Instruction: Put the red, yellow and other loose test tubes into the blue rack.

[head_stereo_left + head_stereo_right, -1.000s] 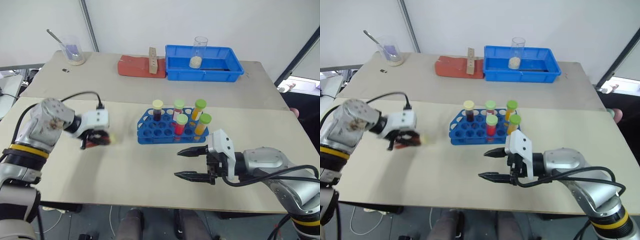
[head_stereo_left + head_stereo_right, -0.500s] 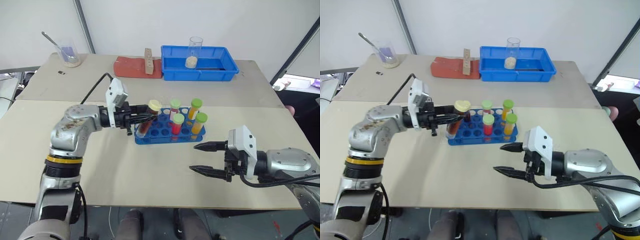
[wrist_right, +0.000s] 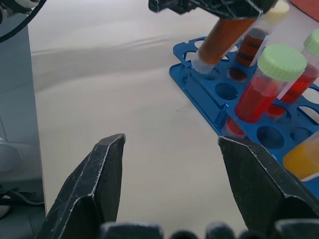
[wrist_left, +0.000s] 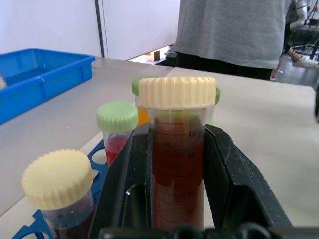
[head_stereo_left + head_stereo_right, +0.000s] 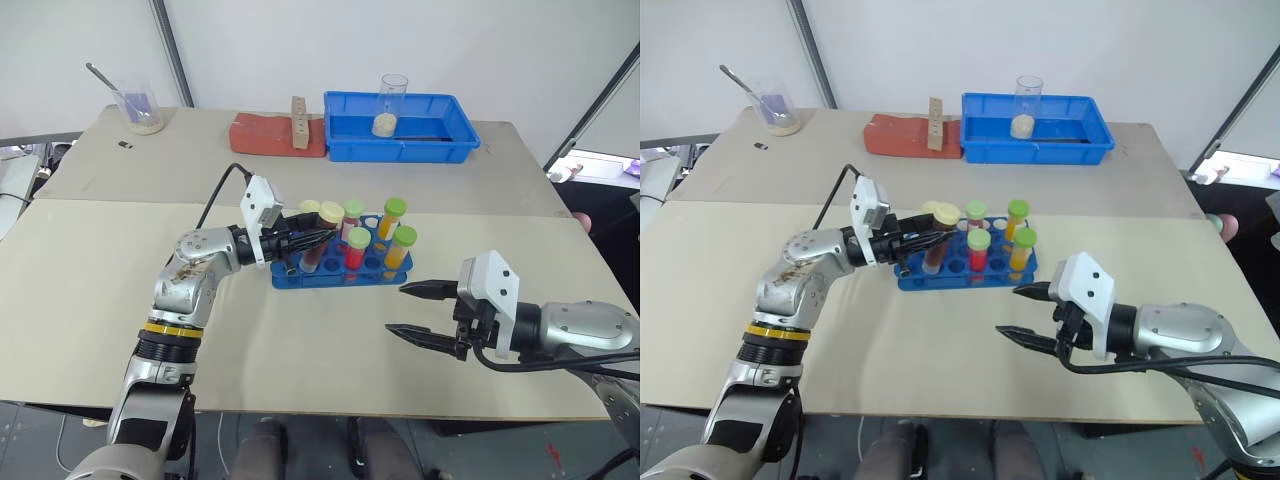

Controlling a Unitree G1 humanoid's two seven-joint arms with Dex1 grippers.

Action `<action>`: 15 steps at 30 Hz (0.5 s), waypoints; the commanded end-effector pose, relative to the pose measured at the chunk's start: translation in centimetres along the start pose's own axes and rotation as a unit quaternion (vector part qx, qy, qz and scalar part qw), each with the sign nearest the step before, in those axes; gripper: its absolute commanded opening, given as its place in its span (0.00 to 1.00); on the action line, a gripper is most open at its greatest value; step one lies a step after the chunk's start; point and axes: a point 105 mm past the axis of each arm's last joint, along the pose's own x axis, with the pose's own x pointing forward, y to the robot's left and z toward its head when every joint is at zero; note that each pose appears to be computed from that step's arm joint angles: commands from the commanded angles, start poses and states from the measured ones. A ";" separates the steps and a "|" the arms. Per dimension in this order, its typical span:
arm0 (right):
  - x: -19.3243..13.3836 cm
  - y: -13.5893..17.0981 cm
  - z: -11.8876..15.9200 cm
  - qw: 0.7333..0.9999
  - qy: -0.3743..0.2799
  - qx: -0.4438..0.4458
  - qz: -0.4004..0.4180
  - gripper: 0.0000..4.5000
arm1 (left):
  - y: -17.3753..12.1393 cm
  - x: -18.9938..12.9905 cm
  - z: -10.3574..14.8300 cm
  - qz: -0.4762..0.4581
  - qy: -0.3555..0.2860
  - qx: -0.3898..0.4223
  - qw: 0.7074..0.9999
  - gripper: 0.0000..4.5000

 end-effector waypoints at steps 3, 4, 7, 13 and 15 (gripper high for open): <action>-0.5 -0.9 1.3 0.999 -0.021 -0.010 -0.032 0.74 | -0.2 0.6 0.1 0.010 -0.015 0.031 0.999 0.20; -0.6 -0.9 1.3 0.999 -0.021 -0.010 -0.033 0.74 | -0.2 0.7 0.1 0.013 -0.017 0.033 0.999 0.20; -0.7 -0.7 1.2 0.999 -0.017 -0.010 -0.032 0.74 | -0.1 0.9 0.0 0.022 -0.023 0.038 0.999 0.20; -0.8 -0.5 1.1 0.999 -0.013 -0.007 -0.032 0.74 | 0.0 0.6 -0.4 0.045 -0.026 0.034 0.998 0.20; -0.8 -0.6 1.0 0.999 -0.012 -0.006 -0.032 0.74 | 0.1 0.6 -0.5 0.052 -0.029 0.033 0.998 0.20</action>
